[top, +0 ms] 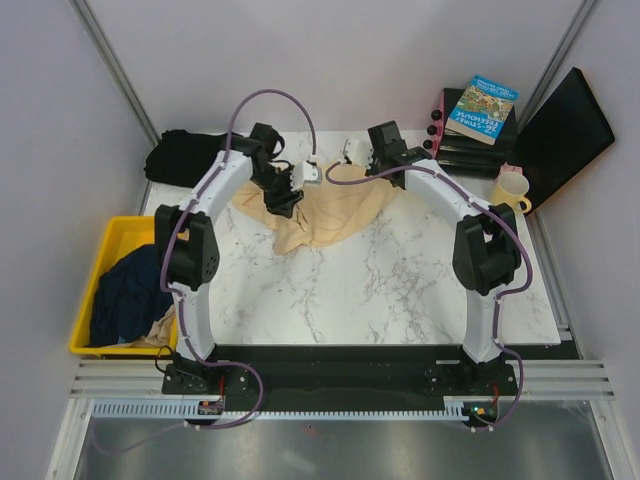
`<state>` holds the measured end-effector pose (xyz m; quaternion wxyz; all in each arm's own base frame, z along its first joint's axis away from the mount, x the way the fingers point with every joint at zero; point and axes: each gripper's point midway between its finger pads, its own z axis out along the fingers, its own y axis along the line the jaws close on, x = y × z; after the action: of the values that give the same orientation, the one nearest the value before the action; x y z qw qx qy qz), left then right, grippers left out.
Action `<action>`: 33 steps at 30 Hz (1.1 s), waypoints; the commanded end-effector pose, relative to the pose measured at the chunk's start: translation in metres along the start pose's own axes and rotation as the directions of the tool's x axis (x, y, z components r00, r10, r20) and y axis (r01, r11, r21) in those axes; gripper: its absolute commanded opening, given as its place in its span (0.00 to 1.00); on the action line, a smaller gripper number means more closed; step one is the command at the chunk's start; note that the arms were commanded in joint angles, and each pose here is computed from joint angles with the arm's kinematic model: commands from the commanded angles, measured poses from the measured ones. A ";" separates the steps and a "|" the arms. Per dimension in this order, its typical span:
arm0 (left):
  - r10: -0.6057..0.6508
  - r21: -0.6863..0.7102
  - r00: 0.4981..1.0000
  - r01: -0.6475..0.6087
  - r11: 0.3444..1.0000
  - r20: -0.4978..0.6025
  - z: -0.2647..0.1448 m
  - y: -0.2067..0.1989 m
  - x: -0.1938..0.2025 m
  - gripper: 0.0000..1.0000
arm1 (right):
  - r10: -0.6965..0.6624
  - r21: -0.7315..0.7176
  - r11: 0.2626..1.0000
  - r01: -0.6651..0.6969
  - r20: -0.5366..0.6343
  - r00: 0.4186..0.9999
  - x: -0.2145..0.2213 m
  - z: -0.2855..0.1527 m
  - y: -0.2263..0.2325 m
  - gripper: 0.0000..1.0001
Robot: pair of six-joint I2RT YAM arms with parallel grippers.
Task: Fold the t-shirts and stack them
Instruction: Flatten out the tshirt
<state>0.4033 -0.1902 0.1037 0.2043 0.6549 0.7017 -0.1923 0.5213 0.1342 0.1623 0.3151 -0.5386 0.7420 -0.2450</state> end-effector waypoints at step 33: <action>0.101 -0.269 0.994 -0.087 0.959 0.037 0.005 0.094 0.016 0.56 | 0.051 0.019 0.998 -0.051 0.005 0.999 -0.007 -0.007 -0.006 0.00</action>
<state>0.4905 -0.1629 0.0679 0.2855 0.6442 0.7021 -0.1031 0.5135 0.1326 0.1523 0.3029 -0.5291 0.7553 -0.2405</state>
